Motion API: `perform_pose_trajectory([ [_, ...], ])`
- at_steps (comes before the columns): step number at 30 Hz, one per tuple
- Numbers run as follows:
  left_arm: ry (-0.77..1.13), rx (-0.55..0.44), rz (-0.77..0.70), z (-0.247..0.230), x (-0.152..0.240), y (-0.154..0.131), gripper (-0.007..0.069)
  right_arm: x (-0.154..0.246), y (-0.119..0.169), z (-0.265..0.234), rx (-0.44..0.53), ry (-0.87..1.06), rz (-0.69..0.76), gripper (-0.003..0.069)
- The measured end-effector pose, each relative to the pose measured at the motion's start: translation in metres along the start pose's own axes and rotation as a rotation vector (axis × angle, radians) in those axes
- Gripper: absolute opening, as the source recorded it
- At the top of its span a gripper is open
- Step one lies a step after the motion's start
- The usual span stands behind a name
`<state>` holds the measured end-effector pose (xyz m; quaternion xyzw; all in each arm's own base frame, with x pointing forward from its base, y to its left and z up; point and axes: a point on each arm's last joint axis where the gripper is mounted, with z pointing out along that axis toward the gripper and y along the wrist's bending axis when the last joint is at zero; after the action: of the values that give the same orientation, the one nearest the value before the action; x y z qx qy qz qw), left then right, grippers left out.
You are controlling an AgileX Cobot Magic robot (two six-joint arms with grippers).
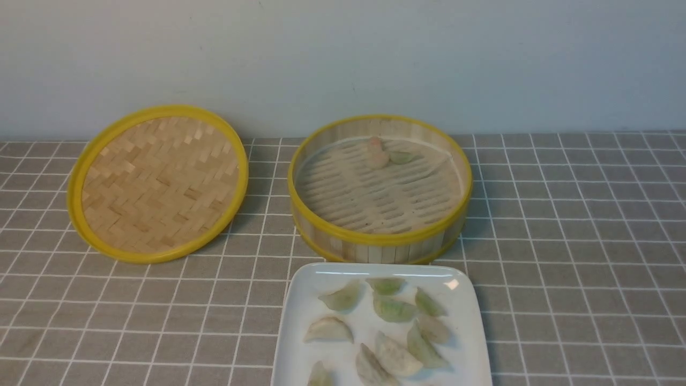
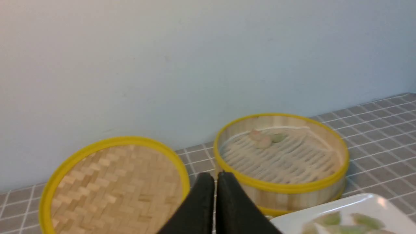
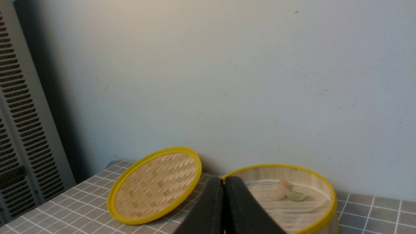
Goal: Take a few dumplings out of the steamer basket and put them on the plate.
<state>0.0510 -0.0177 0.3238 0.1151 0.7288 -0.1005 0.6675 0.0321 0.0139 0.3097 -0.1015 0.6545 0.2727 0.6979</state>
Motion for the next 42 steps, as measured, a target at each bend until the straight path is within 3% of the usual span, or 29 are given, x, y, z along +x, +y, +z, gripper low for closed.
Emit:
perform_pose_trajectory([
  [8, 0.046, -0.196, -0.037, 0.012, 0.108, 0.011, -0.0005, 0.0, 0.0, 0.0, 0.0, 0.0, 0.0, -0.0013],
  [12, 0.091, -0.238, -0.051, 0.013, 0.14, 0.013, -0.0005, 0.0, 0.0, 0.0, 0.0, 0.0, 0.0, -0.0013],
  [19, 0.204, -0.232, -0.066, 0.011, 0.152, 0.012, -0.0005, 0.0, 0.0, 0.0, 0.0, 0.0, 0.0, -0.0013],
  [42, 0.206, -0.233, -0.065, 0.011, 0.152, 0.012, -0.0005, 0.0, 0.0, 0.0, 0.0, 0.0, 0.0, -0.0013],
])
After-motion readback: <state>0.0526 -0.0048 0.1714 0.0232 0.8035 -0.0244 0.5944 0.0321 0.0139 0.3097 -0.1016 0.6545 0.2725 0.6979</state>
